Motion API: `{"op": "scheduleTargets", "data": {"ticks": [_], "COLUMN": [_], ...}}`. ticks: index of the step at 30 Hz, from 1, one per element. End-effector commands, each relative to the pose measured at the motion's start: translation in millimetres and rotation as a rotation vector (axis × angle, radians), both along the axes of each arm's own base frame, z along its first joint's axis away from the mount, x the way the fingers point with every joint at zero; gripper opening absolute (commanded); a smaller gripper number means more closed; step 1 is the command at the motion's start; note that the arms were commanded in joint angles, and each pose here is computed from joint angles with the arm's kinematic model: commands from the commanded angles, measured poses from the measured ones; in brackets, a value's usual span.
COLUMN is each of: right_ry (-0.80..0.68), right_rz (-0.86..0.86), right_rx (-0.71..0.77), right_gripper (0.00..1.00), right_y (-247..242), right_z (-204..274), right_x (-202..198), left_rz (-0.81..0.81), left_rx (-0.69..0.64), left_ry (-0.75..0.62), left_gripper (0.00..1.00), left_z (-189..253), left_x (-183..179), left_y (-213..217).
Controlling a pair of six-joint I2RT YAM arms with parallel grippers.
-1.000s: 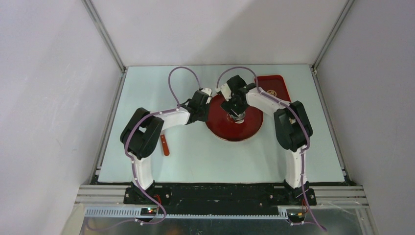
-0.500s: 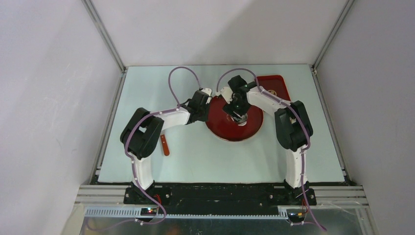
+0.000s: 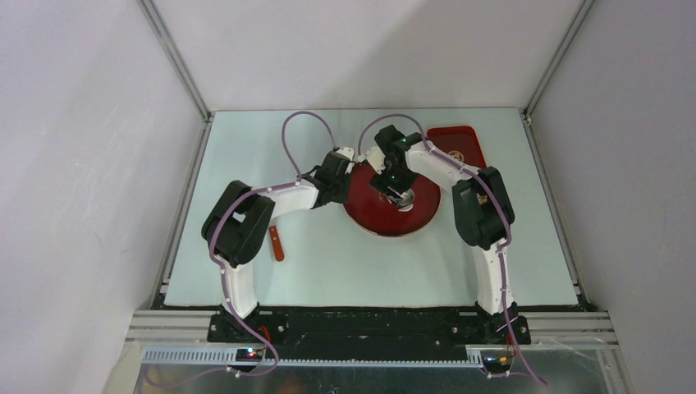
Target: Roll out the dumpling wrappers from the dough
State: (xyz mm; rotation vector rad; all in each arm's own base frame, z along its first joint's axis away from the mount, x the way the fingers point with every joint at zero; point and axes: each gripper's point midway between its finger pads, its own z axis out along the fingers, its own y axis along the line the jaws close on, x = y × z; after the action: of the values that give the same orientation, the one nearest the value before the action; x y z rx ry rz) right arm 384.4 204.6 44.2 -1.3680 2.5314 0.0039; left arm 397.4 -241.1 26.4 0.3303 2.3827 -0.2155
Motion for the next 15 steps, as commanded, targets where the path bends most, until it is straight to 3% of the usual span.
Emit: {"op": "scheduleTargets", "data": {"ticks": [1,15], "right_ry": [0.26,0.075], "right_rz": [0.006,-0.057], "right_rx": [-0.009,0.124], "right_gripper": [0.03,0.01], "right_y": [16.7,50.8], "right_z": [-63.1,-49.2], "right_x": [-50.1,-14.4], "left_rz": [0.041,0.046], "left_rx": [0.016,0.018], "left_ry": [-0.056,-0.06], "left_gripper": [0.22,0.22], "left_z": [11.2,11.7], "left_x": [10.5,10.7], "left_y": [9.1,10.1]}}
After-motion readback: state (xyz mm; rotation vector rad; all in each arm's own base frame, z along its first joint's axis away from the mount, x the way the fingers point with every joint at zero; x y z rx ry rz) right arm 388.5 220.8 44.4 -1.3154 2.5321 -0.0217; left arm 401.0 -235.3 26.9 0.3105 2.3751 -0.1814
